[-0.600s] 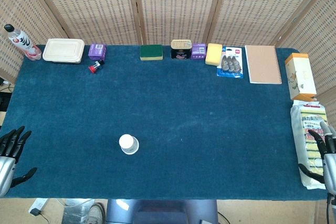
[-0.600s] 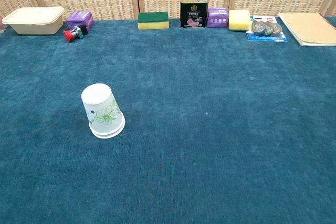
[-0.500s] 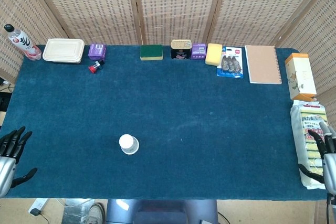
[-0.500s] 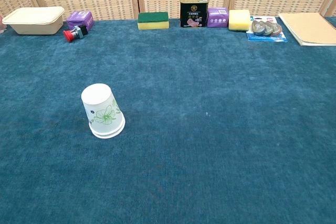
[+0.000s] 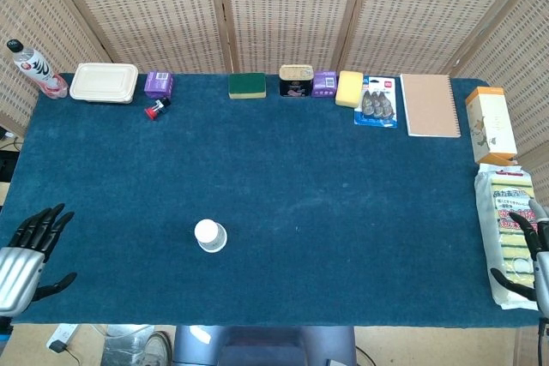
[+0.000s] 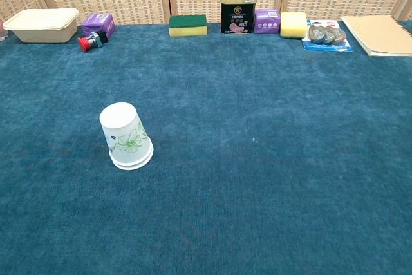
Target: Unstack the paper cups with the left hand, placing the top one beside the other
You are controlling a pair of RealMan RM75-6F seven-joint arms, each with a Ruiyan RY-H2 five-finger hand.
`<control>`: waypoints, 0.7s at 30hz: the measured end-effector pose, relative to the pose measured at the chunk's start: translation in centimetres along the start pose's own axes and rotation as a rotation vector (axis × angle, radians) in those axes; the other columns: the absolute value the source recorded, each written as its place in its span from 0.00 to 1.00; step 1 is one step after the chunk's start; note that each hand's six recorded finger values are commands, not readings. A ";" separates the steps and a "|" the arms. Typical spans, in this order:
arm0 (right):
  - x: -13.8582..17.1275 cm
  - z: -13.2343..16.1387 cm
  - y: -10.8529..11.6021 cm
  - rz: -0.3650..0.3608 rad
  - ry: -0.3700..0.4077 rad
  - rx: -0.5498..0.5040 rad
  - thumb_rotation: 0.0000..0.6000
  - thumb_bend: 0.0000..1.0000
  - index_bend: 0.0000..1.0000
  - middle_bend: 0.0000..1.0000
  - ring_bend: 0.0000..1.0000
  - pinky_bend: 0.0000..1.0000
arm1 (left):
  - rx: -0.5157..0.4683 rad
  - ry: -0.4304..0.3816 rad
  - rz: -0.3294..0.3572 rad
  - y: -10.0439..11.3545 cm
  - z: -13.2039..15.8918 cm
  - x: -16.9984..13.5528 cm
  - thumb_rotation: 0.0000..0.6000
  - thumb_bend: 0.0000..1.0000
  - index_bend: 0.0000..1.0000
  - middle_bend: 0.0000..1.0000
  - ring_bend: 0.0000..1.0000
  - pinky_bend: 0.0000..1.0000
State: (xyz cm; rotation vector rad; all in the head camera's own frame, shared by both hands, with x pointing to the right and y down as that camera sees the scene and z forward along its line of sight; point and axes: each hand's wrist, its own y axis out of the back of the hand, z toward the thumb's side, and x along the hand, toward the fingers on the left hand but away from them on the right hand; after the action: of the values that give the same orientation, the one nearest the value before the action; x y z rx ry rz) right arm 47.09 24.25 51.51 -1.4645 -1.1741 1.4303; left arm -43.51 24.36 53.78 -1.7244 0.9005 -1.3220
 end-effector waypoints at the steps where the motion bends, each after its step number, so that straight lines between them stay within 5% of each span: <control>1: 0.0 0.0 0.1 -0.001 0.002 -0.009 1.00 0.02 0.14 0.02 0.00 0.00 | -0.010 -0.023 -0.015 0.0 0.6 0.7 1.00 0.15 0.00 0.00 0.00 0.09; 10: 0.4 0.0 0.8 0.001 0.019 -0.057 1.00 0.02 0.14 0.02 0.00 0.00 | -0.051 -0.187 -0.140 0.5 7.0 6.2 1.00 0.15 0.02 0.00 0.00 0.09; 21: 0.5 -0.5 1.4 0.001 0.016 -0.100 1.00 0.02 0.14 0.02 0.00 0.00 | 0.084 -0.194 -0.222 -0.1 11.7 10.9 1.00 0.15 0.23 0.00 0.00 0.09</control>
State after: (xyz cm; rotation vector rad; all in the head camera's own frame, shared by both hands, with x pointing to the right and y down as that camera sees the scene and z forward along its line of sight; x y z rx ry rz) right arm 47.71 24.33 50.12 -1.5416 -1.2510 1.3752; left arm -29.81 16.63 56.59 -1.8900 0.5489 -1.2854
